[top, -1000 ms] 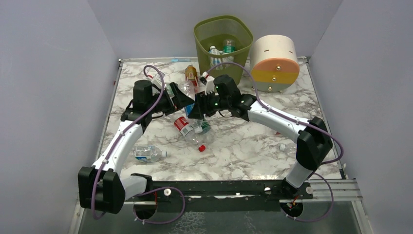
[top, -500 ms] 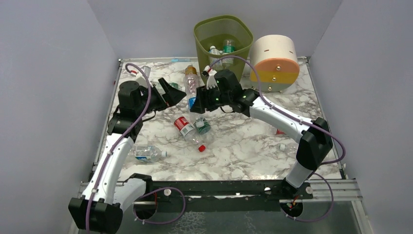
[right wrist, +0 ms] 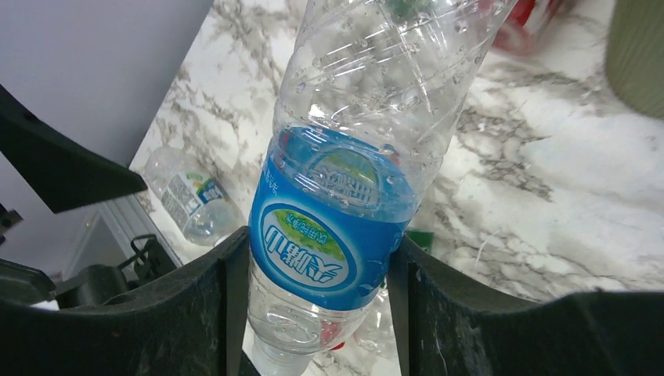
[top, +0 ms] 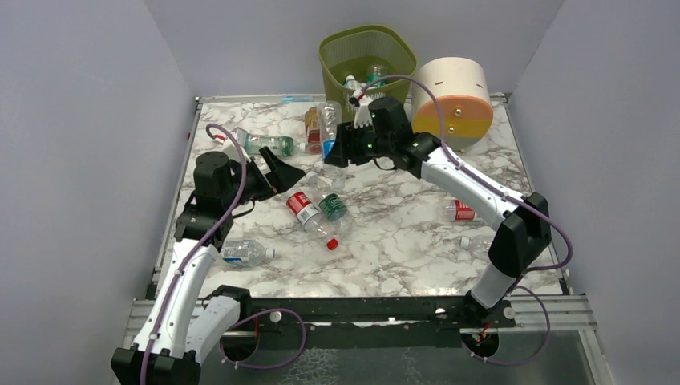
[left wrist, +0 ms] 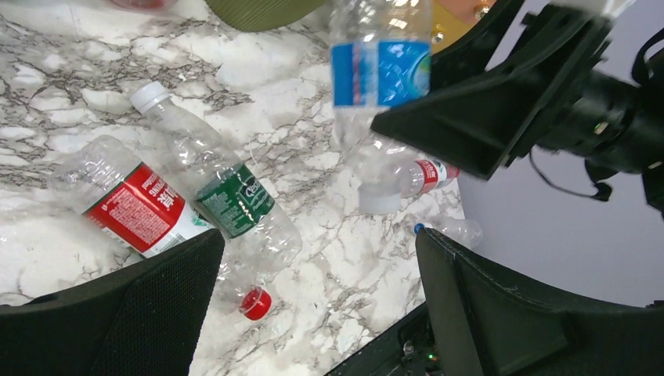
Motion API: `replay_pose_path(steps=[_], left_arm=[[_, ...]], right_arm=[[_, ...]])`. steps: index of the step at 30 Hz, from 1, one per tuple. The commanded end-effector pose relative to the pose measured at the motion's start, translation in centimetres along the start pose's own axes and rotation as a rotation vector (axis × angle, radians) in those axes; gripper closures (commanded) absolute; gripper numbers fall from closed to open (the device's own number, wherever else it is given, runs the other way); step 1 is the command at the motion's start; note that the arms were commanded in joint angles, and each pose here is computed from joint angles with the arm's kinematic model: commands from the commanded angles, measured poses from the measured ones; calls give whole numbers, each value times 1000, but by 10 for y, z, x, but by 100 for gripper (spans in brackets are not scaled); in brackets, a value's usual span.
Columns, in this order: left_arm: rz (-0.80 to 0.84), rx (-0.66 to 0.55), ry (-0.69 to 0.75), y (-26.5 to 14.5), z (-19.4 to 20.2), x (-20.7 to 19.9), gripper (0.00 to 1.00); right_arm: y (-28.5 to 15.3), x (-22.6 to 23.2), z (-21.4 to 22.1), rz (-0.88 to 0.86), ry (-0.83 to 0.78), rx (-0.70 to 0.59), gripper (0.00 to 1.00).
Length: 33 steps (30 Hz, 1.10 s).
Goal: Put the plastic bottles in the bin
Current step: Place the plastic bottle in the trash bin.
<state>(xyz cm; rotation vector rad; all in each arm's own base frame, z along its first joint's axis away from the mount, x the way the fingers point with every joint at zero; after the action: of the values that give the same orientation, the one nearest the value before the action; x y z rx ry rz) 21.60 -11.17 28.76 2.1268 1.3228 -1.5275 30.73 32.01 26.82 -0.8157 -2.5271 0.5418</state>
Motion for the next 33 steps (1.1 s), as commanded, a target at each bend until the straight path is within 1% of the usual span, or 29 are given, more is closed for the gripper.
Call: replay_pose_path(steps=[1,10,13,19,22,27,33], left_arm=[[15,7,-8,1,1,1,1],[20,43,-28,15,5,11,1],[30,49,-36,17,6,12,1],[21,50,-34,20,5,14,1],[23,64,-45,22,6,15,1],[24,66,-50,20,8,15,1],[19,67,-70,18,11,18,1]], right_arm=[[-19,-25,-34,25,0,-78,41],[-73,-76,-112,96,-31,-309,40],[-86,-86,-131,80,-27,-368,40],[-88,-104,-149,95,-49,-427,40],[-90,-126,-161,134,-61,-488,40],[-94,-164,-182,152,-29,-614,40],[-88,-193,-199,109,-17,-691,40]])
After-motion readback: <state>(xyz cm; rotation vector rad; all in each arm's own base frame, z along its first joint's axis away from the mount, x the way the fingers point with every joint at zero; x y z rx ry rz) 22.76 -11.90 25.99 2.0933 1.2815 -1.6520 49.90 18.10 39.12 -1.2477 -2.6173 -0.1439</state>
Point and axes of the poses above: each gripper's point midway between its finger pads, its own y axis out along the fingers, its own x axis along the line the jaws close on, z = x × y, the point moved 6 cm from there along -y, back along the fingers, and after that the axes turned 14 degrees about -y, right-handed, at the moved point
